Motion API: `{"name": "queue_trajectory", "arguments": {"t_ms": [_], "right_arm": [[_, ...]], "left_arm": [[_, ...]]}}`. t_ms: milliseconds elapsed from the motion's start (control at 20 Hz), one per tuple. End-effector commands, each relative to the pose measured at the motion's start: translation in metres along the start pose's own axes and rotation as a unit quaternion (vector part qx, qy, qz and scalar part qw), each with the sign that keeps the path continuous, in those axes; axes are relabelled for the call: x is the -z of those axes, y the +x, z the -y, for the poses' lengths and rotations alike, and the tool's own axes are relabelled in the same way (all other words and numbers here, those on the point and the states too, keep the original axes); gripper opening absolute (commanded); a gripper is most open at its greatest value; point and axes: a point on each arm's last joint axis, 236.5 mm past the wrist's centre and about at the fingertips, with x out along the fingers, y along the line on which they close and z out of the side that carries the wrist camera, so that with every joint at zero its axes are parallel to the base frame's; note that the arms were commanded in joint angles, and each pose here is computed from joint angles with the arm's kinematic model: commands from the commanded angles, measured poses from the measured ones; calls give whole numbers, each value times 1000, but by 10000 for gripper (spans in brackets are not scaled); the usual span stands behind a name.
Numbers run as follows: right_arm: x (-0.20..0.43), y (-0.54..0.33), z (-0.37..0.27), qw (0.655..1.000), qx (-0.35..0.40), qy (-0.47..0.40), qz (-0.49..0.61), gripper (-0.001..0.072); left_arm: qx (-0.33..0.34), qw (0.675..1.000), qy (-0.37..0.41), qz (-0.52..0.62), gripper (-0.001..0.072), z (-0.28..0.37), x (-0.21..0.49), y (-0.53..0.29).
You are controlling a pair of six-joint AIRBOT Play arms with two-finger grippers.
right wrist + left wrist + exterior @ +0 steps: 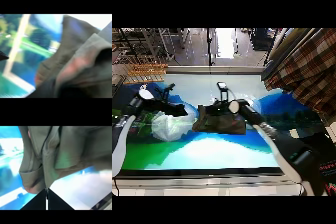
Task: Fold the clothes and pants, and hang the long-sleeved shirts on hangers.
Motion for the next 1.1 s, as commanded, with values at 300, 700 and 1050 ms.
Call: {"name": "queue_trajectory", "arguments": {"t_ms": [300,700,1050], "right_arm": [[-22,-111,111,992,82,31,-96,513],[64,-121,217,967,-36,221,-125,590],[63,-59,223,965,-133,204,-96,655]], "left_arm": [[2,998,66,7,6,30,-11,39],[6,997,-1,-72,6,5,27,119],[9,996,-26,-85,6,4,26,125]]}}
